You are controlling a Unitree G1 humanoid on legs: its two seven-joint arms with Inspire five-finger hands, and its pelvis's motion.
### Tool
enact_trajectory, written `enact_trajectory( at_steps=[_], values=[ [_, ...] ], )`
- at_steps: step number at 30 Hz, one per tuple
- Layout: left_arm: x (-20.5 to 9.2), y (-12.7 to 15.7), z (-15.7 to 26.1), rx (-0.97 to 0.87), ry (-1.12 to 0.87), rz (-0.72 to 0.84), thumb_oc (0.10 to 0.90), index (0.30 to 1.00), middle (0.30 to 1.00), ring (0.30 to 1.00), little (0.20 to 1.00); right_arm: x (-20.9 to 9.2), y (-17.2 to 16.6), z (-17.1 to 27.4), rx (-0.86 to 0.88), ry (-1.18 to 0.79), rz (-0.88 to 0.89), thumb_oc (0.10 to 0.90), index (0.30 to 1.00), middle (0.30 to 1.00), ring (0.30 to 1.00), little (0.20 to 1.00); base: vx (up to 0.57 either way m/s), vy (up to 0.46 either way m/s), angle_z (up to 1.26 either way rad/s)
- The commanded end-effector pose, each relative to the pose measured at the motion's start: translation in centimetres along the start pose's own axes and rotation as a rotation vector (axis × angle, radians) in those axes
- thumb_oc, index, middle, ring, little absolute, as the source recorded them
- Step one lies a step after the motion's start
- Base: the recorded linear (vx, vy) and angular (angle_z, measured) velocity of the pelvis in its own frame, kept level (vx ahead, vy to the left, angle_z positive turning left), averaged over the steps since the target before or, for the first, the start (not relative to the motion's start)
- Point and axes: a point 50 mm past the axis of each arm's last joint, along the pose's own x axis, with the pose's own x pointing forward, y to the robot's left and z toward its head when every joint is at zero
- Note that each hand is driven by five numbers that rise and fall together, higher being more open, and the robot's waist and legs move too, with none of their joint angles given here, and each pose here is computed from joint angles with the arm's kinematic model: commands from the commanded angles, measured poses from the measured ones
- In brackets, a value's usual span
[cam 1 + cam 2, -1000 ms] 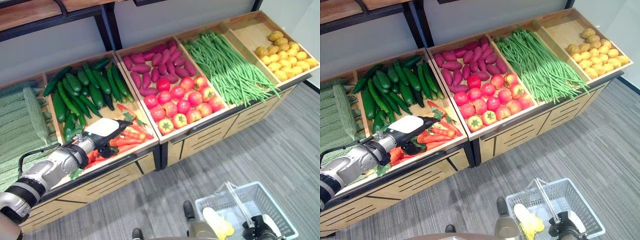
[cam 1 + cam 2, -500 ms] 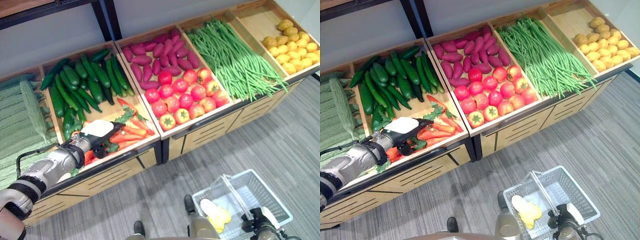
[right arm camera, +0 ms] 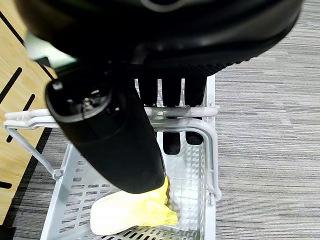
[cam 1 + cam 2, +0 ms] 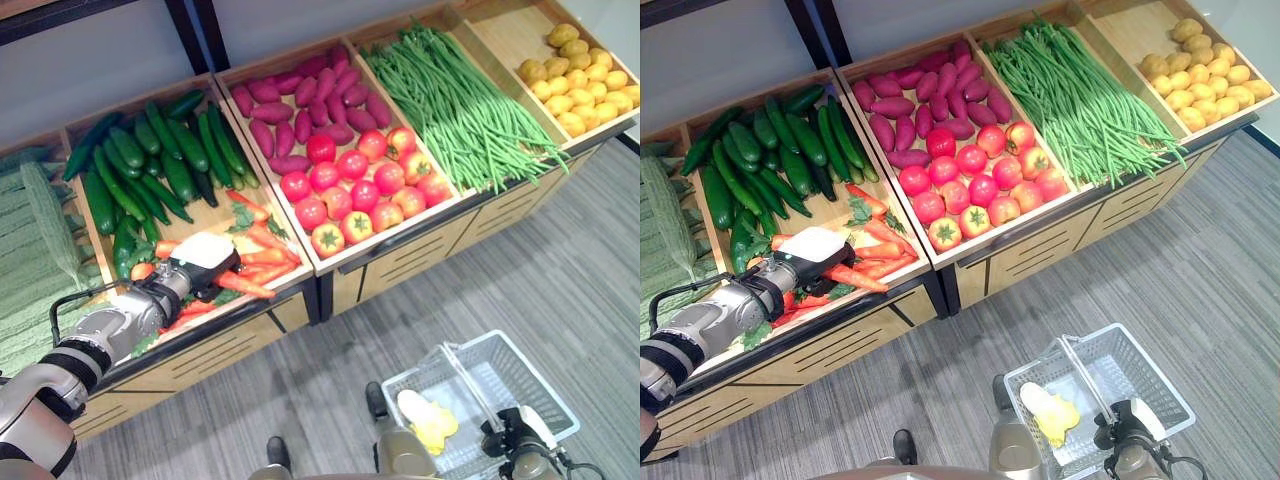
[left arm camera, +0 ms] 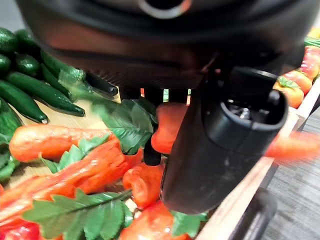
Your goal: Get the vegetables into the basket
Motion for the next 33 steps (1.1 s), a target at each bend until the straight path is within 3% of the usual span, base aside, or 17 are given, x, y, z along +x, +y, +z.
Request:
enact_trajectory(
  at_steps=[1,10,31,33],
  values=[
    [0.0,7.3,-2.7,0.086,0.078,0.286,0.400,0.300,0.300,0.300,0.300,0.2,-2.4,-1.3,-0.054,0.011,-0.100,0.400,0.300,0.300,0.300,0.300,0.00,0.000,0.00],
    [-2.8,11.5,-3.4,0.039,0.083,0.561,0.400,0.300,0.300,0.300,0.300,-0.2,-1.4,-1.7,-0.038,0.016,-0.077,0.400,0.300,0.300,0.300,0.300,0.01,0.001,0.04],
    [-5.3,8.7,-2.2,-0.476,0.132,0.874,0.400,0.300,0.300,0.300,0.300,-0.8,0.7,-1.9,-0.036,0.027,-0.024,0.400,0.300,0.300,0.300,0.300,0.00,0.001,0.01],
    [-5.4,8.5,-2.0,-0.606,0.133,0.928,0.400,0.300,0.300,0.300,0.300,-0.8,0.7,-1.8,-0.043,0.020,-0.021,0.400,0.300,0.300,0.300,0.300,0.00,0.000,0.00]
  ],
)
